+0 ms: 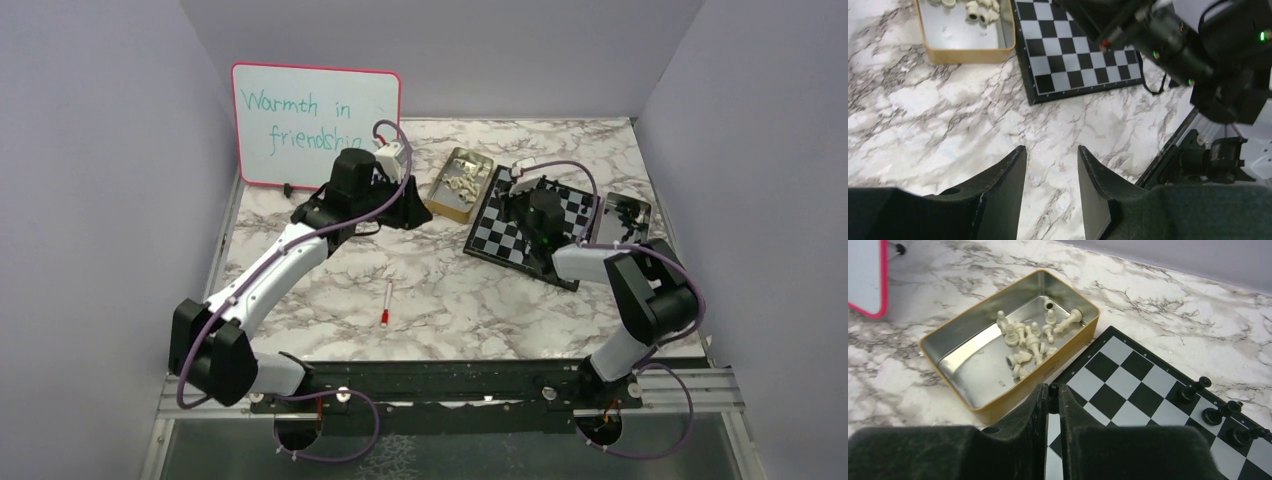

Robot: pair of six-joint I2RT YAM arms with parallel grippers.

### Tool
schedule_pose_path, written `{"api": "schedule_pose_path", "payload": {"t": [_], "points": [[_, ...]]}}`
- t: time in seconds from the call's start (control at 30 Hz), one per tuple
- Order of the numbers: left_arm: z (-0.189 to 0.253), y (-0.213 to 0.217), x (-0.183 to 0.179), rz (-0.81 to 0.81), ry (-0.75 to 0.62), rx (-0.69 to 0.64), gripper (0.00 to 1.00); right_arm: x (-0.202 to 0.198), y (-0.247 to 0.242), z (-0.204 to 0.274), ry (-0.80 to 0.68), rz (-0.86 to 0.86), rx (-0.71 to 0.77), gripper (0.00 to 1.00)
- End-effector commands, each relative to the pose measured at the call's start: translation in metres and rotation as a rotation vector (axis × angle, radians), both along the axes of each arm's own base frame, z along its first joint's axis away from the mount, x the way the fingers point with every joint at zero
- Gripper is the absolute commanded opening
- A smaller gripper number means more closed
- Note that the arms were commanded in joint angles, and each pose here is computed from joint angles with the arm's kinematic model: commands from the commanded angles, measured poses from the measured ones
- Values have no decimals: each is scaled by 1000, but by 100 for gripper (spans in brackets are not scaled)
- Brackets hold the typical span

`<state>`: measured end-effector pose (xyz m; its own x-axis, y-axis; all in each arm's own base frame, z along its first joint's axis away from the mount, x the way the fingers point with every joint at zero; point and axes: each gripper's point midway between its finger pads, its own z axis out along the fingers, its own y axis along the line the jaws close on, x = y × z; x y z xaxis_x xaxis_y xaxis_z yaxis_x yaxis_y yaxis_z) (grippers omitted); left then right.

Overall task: Set up the chess pieces on the board
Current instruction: Place the chess piece on the chessboard.

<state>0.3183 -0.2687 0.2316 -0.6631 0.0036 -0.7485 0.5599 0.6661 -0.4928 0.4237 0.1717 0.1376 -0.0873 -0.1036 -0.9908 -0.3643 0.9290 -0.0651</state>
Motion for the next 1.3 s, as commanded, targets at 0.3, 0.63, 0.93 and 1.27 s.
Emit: {"api": "schedule_pose_path", "payload": {"t": [0.3, 0.63, 0.93, 1.27], "points": [[-24, 48, -41, 45, -118, 124, 49, 84, -10, -40, 133, -214, -44, 17], [-29, 50, -46, 34, -138, 131, 50, 100, -22, -65, 183, -289, -39, 17], [-30, 49, -49, 28, -144, 143, 50, 109, -28, -74, 211, -329, -16, 17], [-31, 48, -48, 28, -142, 143, 50, 114, -33, -76, 220, -355, -15, 20]]}}
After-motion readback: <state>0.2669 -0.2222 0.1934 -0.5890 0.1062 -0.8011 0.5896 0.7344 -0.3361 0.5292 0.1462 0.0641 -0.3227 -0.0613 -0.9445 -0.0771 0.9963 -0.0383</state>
